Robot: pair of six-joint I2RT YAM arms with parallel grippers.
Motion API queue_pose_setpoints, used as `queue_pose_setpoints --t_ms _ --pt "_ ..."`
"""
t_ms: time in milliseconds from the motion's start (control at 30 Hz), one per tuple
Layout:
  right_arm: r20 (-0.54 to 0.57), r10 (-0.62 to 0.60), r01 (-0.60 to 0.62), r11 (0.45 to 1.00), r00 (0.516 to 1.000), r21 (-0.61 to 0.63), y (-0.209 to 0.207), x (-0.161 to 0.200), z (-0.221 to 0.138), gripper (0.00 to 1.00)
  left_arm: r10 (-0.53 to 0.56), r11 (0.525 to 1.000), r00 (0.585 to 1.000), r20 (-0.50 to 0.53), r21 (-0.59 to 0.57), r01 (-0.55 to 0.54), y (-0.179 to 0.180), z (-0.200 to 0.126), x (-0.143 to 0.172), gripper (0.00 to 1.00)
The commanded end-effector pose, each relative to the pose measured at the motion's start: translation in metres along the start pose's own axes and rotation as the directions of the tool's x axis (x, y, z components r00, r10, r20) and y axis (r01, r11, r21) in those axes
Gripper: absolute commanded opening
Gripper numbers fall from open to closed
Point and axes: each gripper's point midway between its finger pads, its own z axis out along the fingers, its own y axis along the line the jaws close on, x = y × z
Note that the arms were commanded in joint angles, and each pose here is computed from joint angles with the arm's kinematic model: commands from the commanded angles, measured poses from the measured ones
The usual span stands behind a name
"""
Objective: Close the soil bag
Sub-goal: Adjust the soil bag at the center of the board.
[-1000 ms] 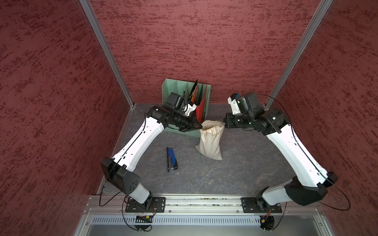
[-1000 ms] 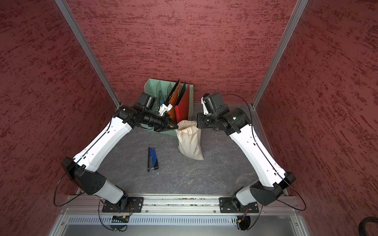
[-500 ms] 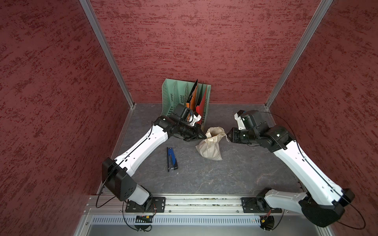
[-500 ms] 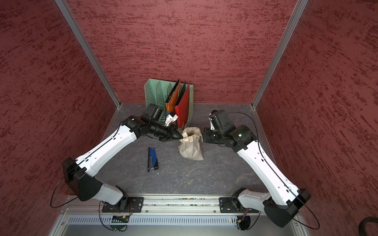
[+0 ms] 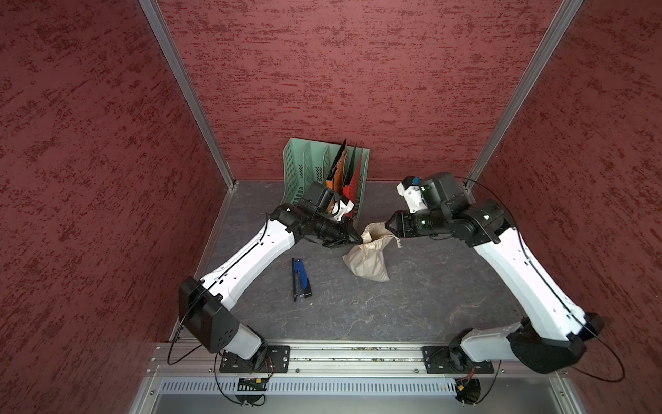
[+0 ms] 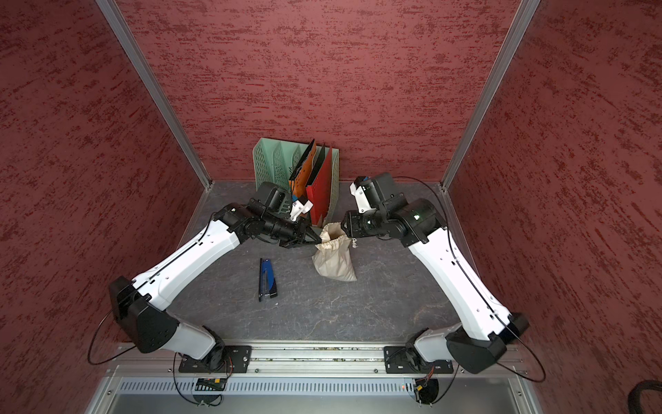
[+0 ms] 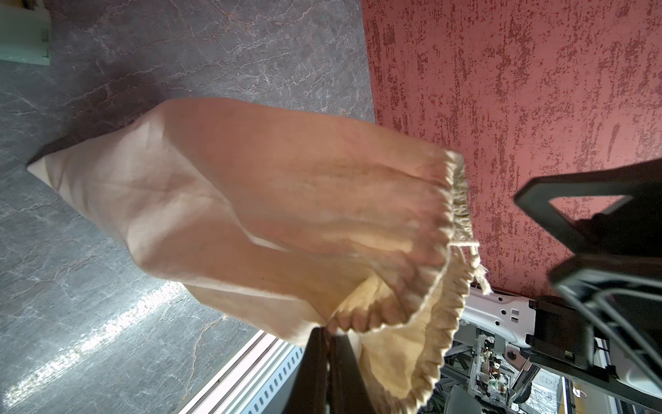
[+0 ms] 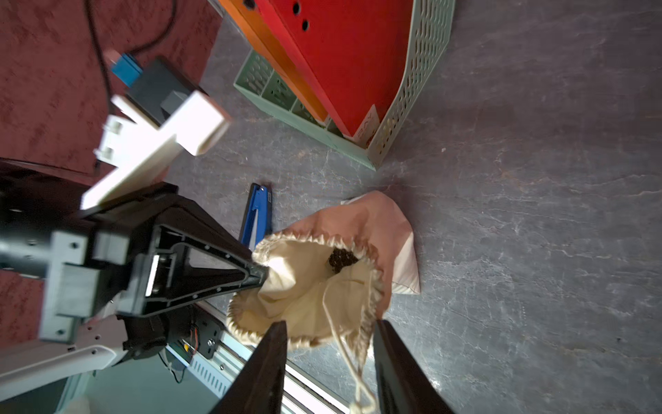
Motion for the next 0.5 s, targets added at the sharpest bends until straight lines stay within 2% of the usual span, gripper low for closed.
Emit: queue_pose_setpoints --t_ms 0,167,467 --pt "-0.076 -0.050 0.050 0.999 0.996 0.001 -0.0014 0.0122 0.0000 0.41 0.041 0.999 0.999 0.030 0.020 -0.042 -0.0122 -0.0108 0.0001 0.01" --pt "-0.084 -0.067 0.070 0.997 0.994 0.024 -0.0056 0.0137 -0.0015 0.36 0.040 0.999 0.999 0.029 0.019 -0.041 -0.0114 -0.0121 0.0026 0.01" --pt "-0.104 -0.081 0.083 0.996 0.991 0.016 -0.0053 0.0183 -0.0019 0.33 0.039 0.999 0.999 0.032 0.016 -0.039 -0.0112 -0.0127 0.0008 0.01"
